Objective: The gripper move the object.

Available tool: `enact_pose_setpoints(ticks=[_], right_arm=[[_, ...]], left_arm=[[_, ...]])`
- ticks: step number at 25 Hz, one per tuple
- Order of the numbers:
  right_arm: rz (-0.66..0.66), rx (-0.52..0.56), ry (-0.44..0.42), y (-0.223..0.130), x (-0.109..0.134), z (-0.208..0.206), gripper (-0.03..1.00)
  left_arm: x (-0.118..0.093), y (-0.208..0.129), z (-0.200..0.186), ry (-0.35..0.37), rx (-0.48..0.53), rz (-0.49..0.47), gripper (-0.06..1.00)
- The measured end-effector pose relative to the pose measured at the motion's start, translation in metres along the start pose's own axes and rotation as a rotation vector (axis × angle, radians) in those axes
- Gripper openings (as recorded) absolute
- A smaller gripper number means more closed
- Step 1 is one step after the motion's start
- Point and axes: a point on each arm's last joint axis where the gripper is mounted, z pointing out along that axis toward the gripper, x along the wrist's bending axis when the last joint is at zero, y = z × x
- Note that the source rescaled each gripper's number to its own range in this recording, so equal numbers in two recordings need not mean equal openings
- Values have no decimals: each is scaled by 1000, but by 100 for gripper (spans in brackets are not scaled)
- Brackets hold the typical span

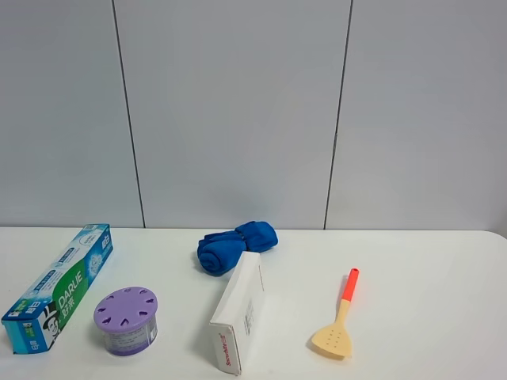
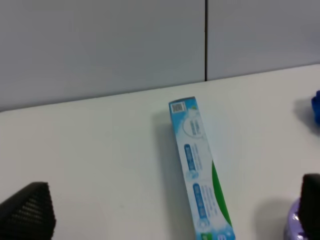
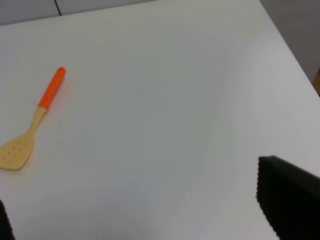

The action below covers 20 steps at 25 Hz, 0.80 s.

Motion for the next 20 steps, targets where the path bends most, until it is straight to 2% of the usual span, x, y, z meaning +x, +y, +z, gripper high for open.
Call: enact_pose_setpoints(ticks=[5, 9, 13, 20], right_arm=[[0, 0, 0, 0, 0, 0, 100], [0, 0, 0, 0, 0, 0, 100], [0, 0, 0, 0, 0, 0, 100], [0, 0, 0, 0, 0, 0, 100]], left_arm=[[-2, -10, -38, 1, -60, -40, 100], [-3, -22, -60, 9, -30, -26, 100], [-3, -34, -73, 14, 20, -63, 100], [-5, -56, -88, 20, 68, -72, 100]])
